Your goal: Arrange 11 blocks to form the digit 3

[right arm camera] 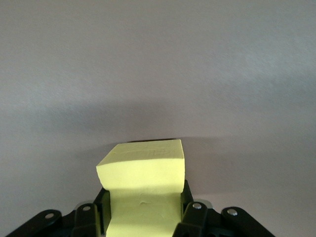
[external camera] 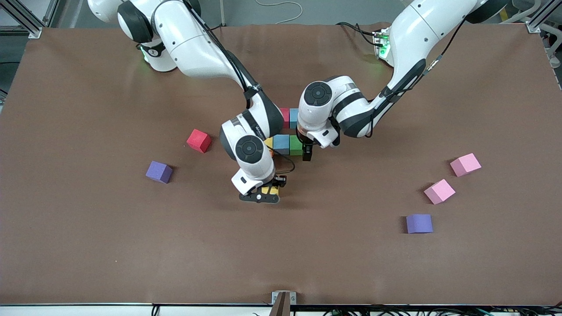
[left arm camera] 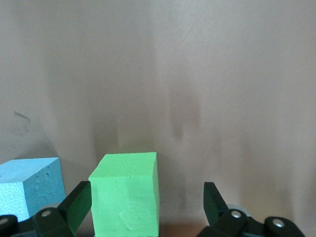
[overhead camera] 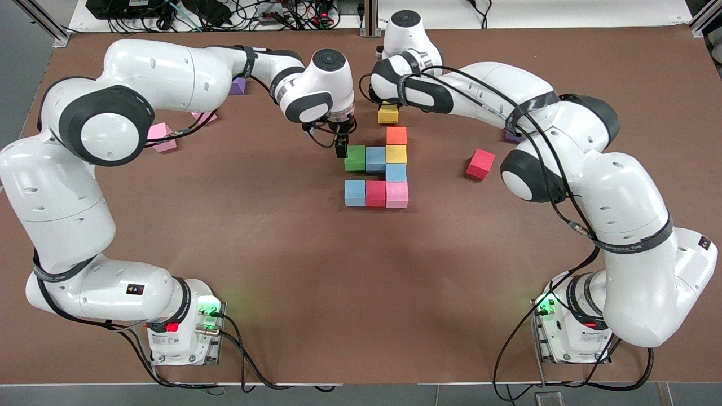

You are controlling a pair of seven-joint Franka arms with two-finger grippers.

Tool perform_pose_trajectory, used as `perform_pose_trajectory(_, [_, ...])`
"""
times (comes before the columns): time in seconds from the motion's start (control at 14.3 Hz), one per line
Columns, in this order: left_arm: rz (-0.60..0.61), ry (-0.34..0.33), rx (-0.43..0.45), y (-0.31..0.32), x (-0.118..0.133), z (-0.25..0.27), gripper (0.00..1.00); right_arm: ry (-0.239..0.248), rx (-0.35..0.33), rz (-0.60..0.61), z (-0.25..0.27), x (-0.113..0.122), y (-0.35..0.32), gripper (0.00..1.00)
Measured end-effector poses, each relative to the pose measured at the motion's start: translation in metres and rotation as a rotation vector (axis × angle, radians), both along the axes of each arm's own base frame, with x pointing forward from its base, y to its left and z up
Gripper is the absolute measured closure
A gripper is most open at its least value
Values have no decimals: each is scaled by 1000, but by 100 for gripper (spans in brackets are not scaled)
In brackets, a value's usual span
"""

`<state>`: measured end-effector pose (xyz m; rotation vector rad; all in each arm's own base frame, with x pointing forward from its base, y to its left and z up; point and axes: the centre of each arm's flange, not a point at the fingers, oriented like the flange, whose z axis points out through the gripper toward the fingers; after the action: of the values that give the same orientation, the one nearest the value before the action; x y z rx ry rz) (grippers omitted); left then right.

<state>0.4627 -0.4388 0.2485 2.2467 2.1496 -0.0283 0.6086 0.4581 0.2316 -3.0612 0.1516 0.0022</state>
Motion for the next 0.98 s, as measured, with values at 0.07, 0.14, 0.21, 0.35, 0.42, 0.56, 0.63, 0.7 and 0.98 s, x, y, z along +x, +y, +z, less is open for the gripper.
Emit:
perform_pose_trajectory(0.07, [0, -5, 3, 0, 4, 5, 0, 9, 0, -2, 1, -3, -2, 44])
perform_pose_trajectory(0.14, [-10, -12, 2, 0, 8, 9, 0, 14, 2, -3, 0, -6, -4, 44])
perform_pose_trajectory(0.21, [-27, -19, 1, 0, 12, 14, 0, 7, 9, -5, 1, -8, -5, 44])
perform_pose_trajectory(0.35, [-50, -33, -1, 7, 27, 22, 0, -16, 24, -12, 1, -11, -10, 44])
perform_pose_trajectory(0.42, [-62, -43, -5, 14, 38, 27, 0, -19, 25, -14, 0, -13, -14, 44])
perform_pose_trajectory(0.56, [-97, -62, -11, 31, 61, 37, 0, -17, 25, -13, -1, -16, -18, 44])
perform_pose_trajectory(0.63, [-121, -69, -9, 41, 72, 41, 0, -15, 24, -11, -1, -17, -19, 44])
perform_pose_trajectory(0.7, [-153, -75, -6, 50, 82, 45, 0, -15, 23, -9, -2, -18, -19, 44])
perform_pose_trajectory(0.98, [-339, -96, 27, 83, 114, 56, 0, -9, 19, -5, -6, -21, -19, 44])
